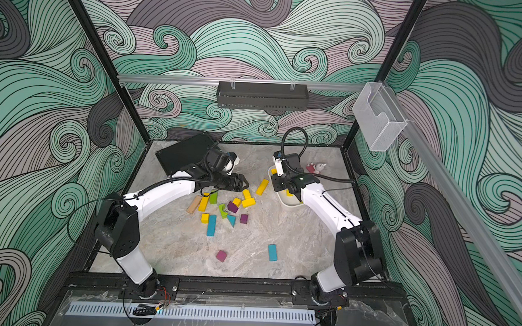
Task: Pick out the yellow building blocks
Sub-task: Place the building block in the storage box.
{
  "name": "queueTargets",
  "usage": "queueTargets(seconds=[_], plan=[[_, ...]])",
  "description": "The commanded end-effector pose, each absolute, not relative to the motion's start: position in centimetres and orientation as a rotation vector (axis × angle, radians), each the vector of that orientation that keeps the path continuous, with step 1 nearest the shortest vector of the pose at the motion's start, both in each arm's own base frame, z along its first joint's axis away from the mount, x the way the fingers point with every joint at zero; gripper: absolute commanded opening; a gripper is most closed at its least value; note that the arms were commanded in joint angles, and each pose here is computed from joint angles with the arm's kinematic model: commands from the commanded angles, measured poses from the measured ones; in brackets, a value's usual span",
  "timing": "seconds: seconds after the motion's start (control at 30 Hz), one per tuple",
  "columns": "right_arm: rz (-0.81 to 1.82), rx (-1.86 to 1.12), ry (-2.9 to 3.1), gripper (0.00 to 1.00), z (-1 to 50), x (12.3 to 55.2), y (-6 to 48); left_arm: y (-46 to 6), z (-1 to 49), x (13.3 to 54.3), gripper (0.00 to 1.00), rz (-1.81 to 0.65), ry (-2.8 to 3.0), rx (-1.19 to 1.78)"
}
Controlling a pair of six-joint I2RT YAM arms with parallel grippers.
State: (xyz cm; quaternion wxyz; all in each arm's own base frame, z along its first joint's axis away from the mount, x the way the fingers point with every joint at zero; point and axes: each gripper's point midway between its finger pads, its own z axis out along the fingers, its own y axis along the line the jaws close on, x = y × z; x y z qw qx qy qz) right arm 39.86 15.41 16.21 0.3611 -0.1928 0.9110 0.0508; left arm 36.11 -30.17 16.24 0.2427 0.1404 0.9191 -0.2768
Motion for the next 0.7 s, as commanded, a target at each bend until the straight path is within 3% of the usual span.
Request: queueTargets(seconds=[0.0,0.67], plan=[[0.115,-0.486,2.367,0.27,16.1,40.4,15.0,-31.4,16.5,36.4,0.77,-0.792,2.478,0.48],[0.068,-0.398,2.489,0.28,12.9,44.3,13.4,-32.1,15.9,35.5,0.78,-0.842,2.542,0.534]])
